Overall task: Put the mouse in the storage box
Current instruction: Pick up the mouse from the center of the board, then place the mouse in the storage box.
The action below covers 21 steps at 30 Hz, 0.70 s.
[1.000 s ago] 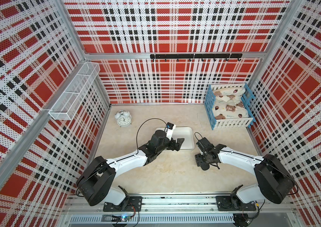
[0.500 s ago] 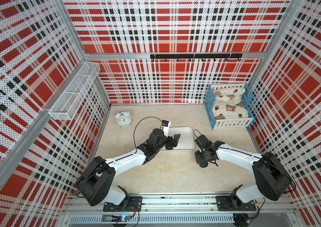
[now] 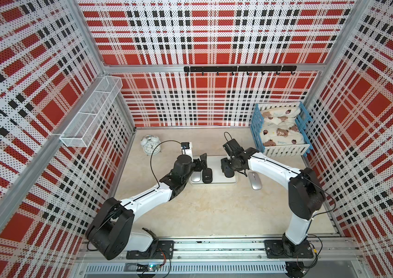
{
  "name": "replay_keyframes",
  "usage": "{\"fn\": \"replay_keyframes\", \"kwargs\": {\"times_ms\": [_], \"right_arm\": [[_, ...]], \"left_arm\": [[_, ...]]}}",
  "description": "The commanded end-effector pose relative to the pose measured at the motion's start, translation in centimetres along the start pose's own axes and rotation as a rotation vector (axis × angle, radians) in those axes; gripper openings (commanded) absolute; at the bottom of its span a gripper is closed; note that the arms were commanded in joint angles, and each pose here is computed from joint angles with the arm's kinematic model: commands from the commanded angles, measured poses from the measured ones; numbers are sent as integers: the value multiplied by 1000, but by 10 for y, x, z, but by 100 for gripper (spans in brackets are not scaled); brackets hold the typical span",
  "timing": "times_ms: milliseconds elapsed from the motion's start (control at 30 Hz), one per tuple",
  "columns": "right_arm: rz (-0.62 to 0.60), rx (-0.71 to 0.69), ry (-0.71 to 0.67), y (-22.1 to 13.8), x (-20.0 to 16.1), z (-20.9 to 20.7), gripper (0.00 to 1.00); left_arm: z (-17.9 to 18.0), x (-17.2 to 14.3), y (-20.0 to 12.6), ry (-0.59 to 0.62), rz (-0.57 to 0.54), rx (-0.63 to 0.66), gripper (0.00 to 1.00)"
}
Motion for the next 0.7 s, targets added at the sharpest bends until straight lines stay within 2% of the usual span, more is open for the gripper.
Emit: {"fn": "replay_keyframes", "kwargs": {"times_ms": [0, 500, 667], "right_arm": [[12, -15, 46, 15, 1, 14, 47], [76, -90, 100, 74, -26, 30, 50], [67, -104, 105, 76, -27, 30, 58]], "left_arm": [[6, 3, -8, -16, -27, 35, 97], [6, -4, -11, 4, -13, 34, 98], [7, -3, -15, 6, -21, 42, 98]]}}
Point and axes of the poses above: each gripper's point midway between its finger pads, its own y axis out along the fingers, its own z axis along the line the jaws close on, x = y × z, the point moved 9 cm from there along -y, back along the fingers, and after that the axes turned 14 degrees about y, right-handed, at the moved point
